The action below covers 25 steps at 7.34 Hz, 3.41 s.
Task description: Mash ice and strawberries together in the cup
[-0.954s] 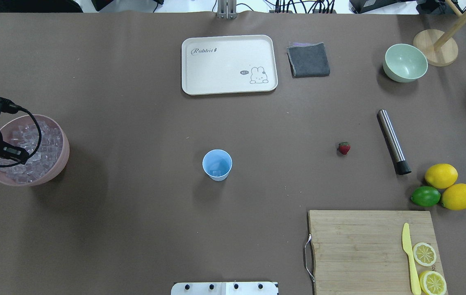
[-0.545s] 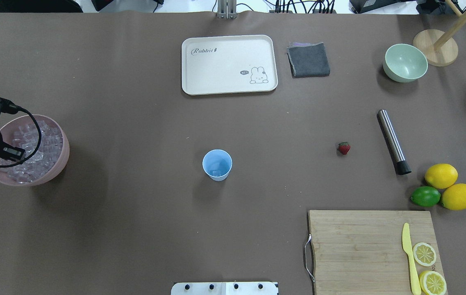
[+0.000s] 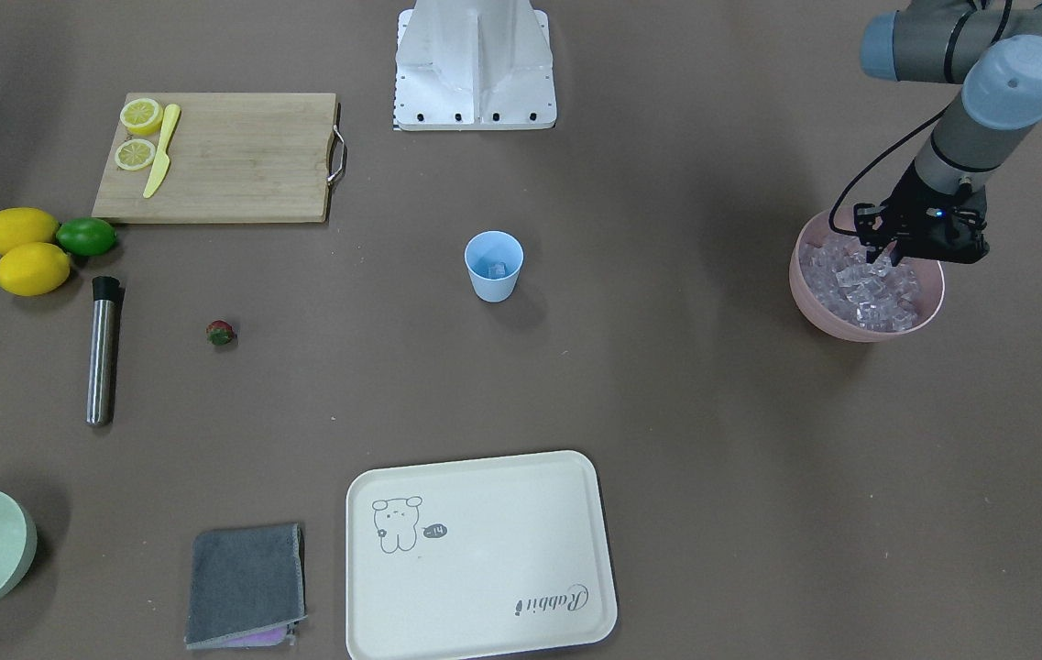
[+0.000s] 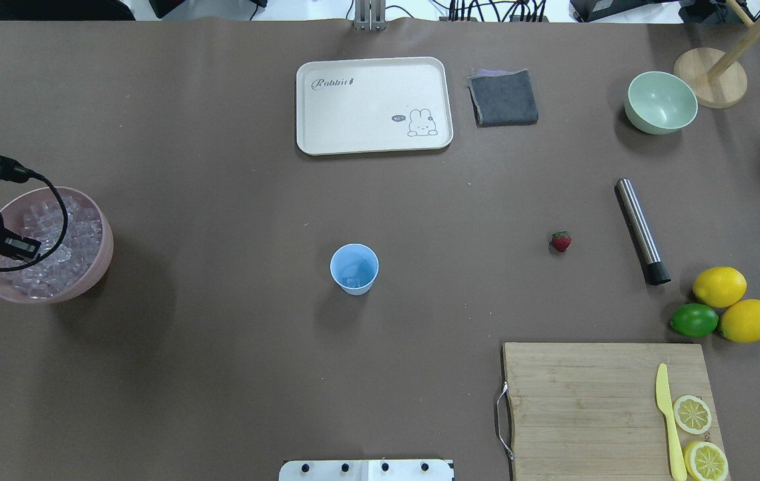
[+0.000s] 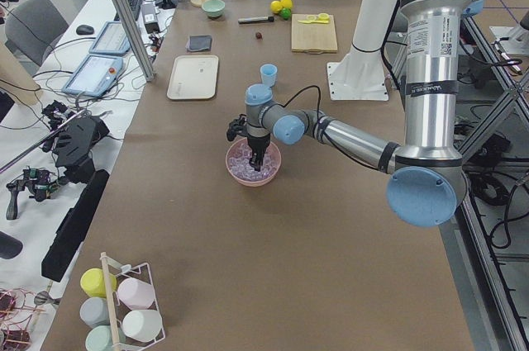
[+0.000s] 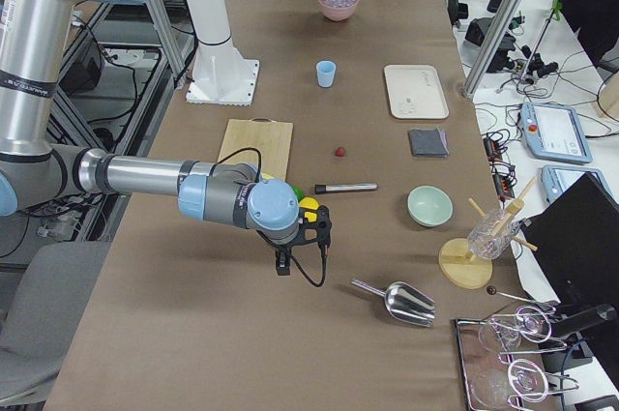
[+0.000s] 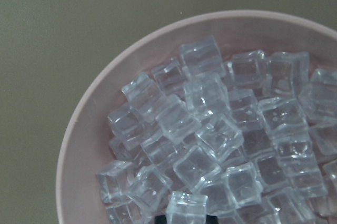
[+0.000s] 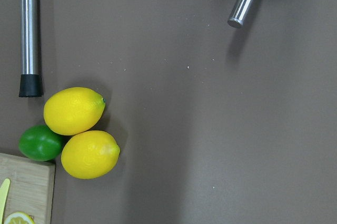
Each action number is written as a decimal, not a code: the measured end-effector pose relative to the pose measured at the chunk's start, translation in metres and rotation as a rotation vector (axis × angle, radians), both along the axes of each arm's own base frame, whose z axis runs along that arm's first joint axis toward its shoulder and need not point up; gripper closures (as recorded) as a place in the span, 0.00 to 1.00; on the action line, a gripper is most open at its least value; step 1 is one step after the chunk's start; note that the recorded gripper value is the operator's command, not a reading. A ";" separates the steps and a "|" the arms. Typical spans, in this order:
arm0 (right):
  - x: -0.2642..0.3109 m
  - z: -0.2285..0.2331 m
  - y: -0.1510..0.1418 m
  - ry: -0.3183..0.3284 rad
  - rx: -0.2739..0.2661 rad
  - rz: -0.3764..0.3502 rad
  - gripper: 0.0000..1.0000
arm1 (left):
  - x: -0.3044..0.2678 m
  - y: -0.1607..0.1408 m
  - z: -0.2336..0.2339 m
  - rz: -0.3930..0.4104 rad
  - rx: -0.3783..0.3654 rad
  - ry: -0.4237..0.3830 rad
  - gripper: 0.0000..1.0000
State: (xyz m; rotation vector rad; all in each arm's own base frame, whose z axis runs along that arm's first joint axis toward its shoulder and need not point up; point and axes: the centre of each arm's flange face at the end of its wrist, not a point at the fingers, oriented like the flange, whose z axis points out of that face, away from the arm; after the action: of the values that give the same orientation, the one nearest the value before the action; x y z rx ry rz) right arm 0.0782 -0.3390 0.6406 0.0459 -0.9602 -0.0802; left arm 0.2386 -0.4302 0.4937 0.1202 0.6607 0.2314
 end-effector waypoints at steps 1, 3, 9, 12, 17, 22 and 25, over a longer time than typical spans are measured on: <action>0.000 0.001 0.001 0.000 -0.002 0.000 0.00 | -0.004 0.003 -0.022 0.004 -0.007 0.005 1.00; 0.000 0.001 0.002 -0.001 -0.004 0.001 0.00 | 0.000 -0.007 -0.083 0.012 -0.021 0.072 1.00; 0.001 -0.003 -0.003 -0.001 0.008 0.003 0.00 | 0.224 -0.024 -0.317 -0.079 -0.172 0.240 1.00; 0.001 -0.002 -0.001 -0.001 0.007 0.003 0.00 | 0.287 -0.011 -0.361 -0.090 -0.185 0.254 1.00; 0.001 0.000 0.001 -0.001 0.002 0.003 0.00 | 0.305 -0.002 -0.360 -0.095 -0.182 0.247 0.28; 0.001 -0.002 0.000 0.000 0.007 0.003 0.00 | 0.180 -0.044 -0.282 -0.088 -0.050 0.182 0.29; 0.001 0.000 0.001 0.000 0.005 0.002 0.00 | 0.073 -0.058 -0.187 -0.159 -0.125 0.065 0.28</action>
State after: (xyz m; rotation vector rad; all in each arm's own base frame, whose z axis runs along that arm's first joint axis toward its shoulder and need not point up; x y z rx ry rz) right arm 0.0793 -0.3379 0.6404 0.0515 -0.9596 -0.0804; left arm 0.3120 -0.4881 0.3070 0.0603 0.7251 0.0327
